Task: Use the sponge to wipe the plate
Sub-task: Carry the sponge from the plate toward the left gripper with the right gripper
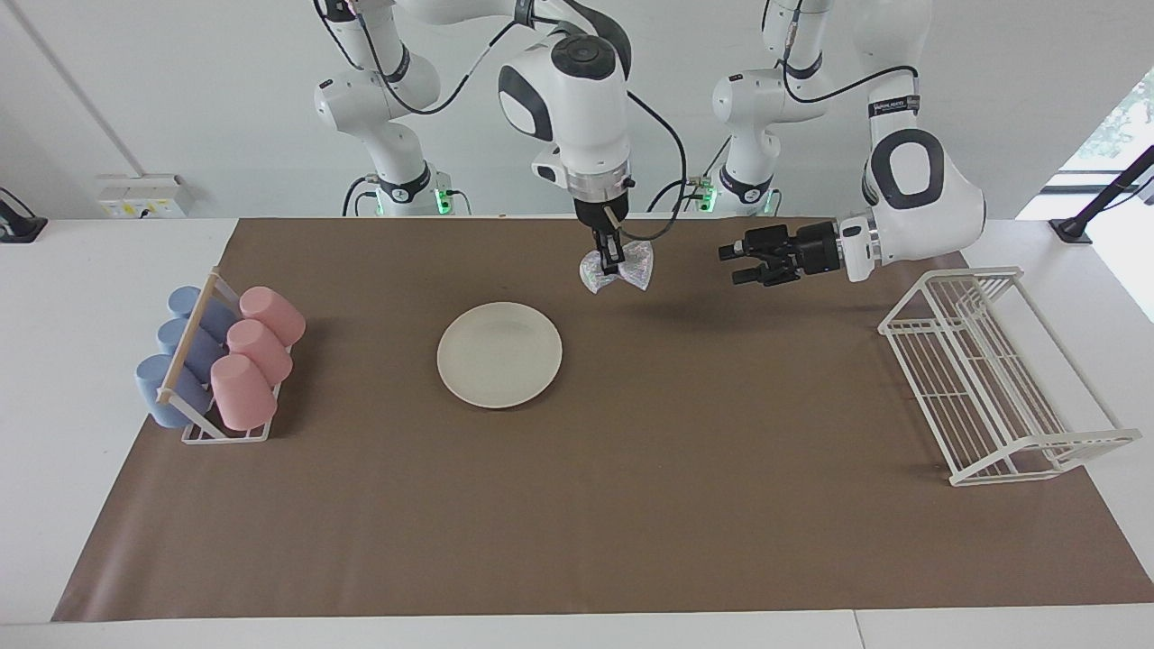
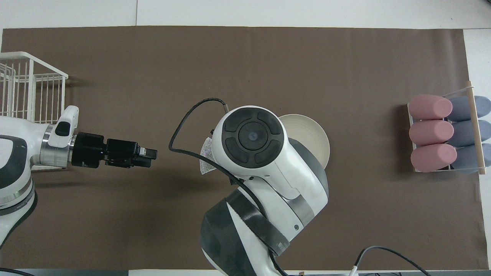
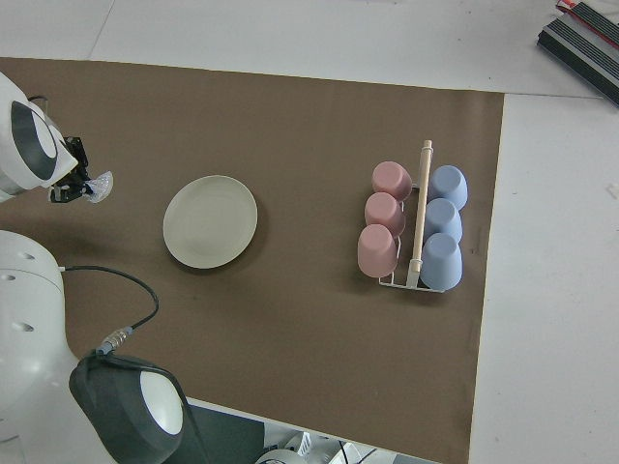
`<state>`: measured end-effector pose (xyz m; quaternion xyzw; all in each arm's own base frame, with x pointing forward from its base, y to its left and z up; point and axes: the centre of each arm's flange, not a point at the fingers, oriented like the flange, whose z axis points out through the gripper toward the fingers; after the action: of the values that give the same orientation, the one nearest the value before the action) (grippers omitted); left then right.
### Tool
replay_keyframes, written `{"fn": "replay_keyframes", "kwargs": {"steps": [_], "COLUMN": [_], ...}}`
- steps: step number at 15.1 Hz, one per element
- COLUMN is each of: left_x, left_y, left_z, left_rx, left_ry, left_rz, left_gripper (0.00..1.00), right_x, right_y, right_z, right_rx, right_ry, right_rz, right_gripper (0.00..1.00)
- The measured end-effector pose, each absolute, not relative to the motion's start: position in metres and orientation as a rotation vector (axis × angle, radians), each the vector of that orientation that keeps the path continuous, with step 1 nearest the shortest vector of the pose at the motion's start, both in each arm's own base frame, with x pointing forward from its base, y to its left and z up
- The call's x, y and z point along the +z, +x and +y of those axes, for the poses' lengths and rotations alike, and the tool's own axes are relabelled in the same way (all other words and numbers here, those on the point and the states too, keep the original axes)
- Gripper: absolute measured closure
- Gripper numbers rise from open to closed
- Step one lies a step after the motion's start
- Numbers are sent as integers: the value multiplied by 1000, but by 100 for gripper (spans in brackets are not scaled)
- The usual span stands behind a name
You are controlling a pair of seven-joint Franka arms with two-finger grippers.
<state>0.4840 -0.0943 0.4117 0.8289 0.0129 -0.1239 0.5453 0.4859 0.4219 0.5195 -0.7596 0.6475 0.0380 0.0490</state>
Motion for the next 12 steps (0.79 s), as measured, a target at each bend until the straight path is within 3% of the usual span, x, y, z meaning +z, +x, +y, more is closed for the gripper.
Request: {"fn": "replay_keyframes", "kwargs": {"steps": [12], "left_x": [412], "left_y": [480], "left_z": [-187], "left_rx": [-269], "left_ry": [1805], "left_rz": [58], "left_gripper": [0], "right_x": [519], "right_y": [485], "right_z": [433], "right_rx": [86], "right_ry": [-2317], "right_rz": [1984], "right_gripper": [90]}}
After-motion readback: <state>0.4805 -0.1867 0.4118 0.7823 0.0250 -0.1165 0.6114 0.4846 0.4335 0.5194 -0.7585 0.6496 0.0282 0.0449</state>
